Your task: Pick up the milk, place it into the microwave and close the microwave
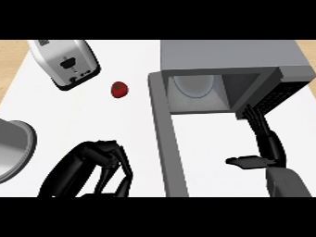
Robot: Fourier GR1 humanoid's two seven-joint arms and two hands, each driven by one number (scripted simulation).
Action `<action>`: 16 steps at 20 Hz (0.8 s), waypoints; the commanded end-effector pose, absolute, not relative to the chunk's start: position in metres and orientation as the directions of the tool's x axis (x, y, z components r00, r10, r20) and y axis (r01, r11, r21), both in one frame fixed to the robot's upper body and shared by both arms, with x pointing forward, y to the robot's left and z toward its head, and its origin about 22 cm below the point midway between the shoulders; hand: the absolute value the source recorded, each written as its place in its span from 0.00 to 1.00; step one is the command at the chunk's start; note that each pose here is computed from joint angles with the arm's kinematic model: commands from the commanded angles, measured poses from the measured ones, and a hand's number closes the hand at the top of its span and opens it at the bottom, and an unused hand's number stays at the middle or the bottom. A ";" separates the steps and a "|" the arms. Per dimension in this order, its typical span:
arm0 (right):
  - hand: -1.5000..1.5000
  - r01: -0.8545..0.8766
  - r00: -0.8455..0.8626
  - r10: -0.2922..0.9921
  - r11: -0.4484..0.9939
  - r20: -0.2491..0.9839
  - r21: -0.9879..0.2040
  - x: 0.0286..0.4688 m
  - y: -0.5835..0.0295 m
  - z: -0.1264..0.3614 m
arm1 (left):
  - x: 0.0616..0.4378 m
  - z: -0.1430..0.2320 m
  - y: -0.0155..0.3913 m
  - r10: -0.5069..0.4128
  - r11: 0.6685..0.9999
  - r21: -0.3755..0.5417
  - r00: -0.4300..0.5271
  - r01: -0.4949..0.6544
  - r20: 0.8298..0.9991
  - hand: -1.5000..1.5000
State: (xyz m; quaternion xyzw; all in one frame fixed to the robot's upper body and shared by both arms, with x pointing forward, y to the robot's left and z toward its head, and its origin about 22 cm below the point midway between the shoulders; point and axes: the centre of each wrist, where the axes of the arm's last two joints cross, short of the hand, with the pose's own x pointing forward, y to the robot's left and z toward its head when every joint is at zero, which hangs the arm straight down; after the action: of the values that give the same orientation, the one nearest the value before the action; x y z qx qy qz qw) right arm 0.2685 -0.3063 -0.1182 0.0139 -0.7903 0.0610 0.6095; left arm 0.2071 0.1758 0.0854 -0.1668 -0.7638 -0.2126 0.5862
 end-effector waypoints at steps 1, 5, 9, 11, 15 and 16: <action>0.00 -0.090 -0.267 0.050 0.993 0.962 -0.076 0.240 -0.328 -0.110 | 0.225 0.074 0.143 -0.038 0.811 0.177 -0.251 0.558 0.967 1.00; 0.00 -0.085 -0.293 0.062 0.992 0.954 -0.091 0.218 -0.336 -0.098 | 0.233 0.040 0.114 -0.120 0.754 0.227 -0.211 0.616 0.970 1.00; 0.00 -0.127 -0.353 0.051 0.987 0.934 -0.101 0.188 -0.343 -0.099 | 0.235 -0.007 0.088 -0.174 0.741 0.271 -0.215 0.615 0.961 1.00; 0.00 -0.124 -0.367 0.107 0.979 0.924 -0.163 0.193 -0.358 -0.069 | 0.250 -0.014 0.082 -0.188 0.746 0.269 -0.195 0.609 0.963 1.00; 0.00 -0.180 -0.393 0.022 0.979 0.919 -0.100 0.195 -0.357 -0.047 | 0.253 -0.038 0.066 -0.205 0.755 0.350 -0.308 0.555 0.929 1.00; 0.00 -0.196 -0.411 0.006 0.976 0.911 -0.095 0.190 -0.360 -0.038 | 0.250 -0.051 0.071 -0.207 0.786 0.332 -0.283 0.522 0.936 1.00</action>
State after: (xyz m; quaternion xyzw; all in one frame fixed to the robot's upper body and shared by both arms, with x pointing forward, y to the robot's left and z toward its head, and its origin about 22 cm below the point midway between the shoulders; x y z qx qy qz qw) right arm 0.1962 -0.3557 -0.0603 0.0218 -0.8217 0.0876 0.5628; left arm 0.2521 0.0764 -0.0172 -0.1390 -0.7311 -0.3086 0.5923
